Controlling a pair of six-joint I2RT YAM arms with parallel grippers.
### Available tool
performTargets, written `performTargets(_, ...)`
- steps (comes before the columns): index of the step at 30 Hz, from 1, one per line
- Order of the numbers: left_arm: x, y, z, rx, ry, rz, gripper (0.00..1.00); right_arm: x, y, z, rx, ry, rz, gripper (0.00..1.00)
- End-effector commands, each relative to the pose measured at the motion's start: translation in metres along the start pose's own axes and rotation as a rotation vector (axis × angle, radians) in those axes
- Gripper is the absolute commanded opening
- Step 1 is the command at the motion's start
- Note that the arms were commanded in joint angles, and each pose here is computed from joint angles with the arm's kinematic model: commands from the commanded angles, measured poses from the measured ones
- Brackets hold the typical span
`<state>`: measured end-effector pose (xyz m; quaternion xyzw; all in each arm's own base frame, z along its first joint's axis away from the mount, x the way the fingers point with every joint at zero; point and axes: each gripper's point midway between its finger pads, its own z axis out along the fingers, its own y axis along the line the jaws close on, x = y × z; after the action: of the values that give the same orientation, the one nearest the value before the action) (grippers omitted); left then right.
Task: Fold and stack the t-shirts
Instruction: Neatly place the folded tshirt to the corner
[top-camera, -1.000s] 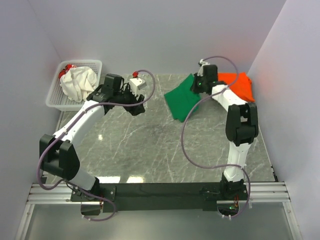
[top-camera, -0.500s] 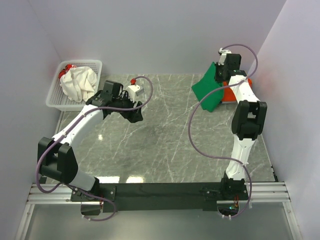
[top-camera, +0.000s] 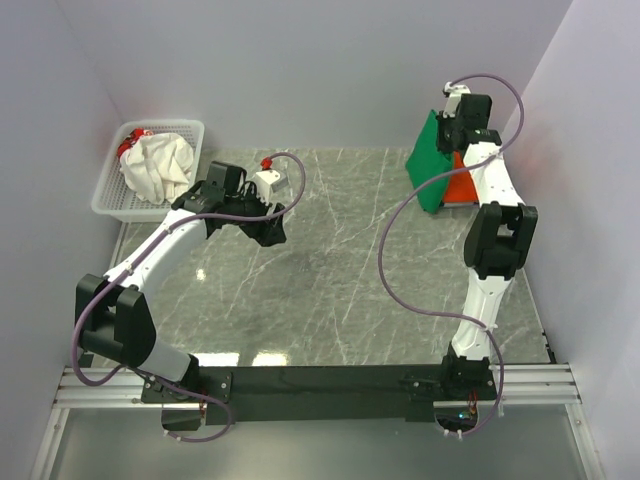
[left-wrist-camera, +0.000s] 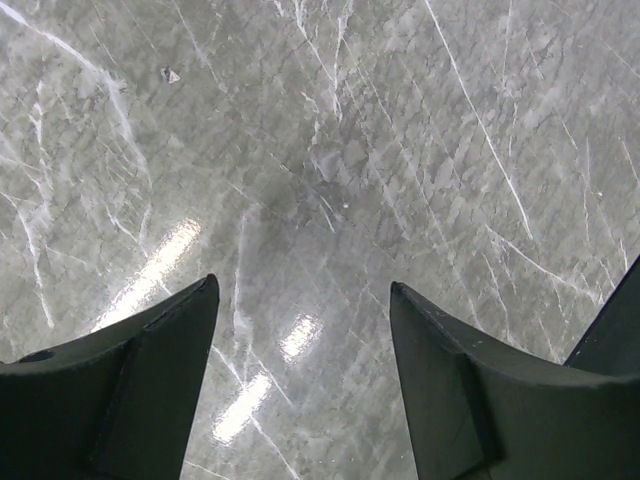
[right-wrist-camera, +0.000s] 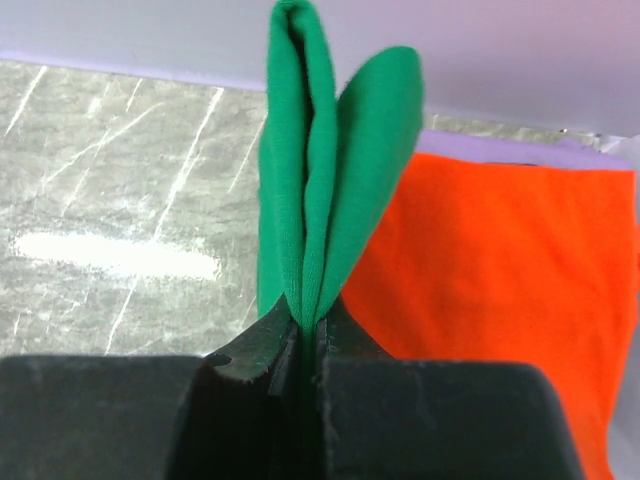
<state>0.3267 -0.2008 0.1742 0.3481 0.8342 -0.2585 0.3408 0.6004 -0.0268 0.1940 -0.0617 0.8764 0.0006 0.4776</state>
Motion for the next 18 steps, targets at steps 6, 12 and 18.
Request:
performTargets(6, -0.014, 0.001, -0.002, 0.004, -0.028, -0.004, 0.79, -0.074, -0.016, -0.052, 0.009, -0.163, -0.008, 0.0)
performTargets(12, -0.015, 0.001, -0.001, 0.005, -0.028, -0.003, 0.81, -0.088, -0.019, -0.067, 0.008, -0.191, -0.008, 0.0)
performTargets(18, -0.015, 0.001, -0.001, 0.007, -0.026, 0.0, 0.83, -0.094, -0.03, -0.074, 0.02, -0.206, 0.003, 0.0)
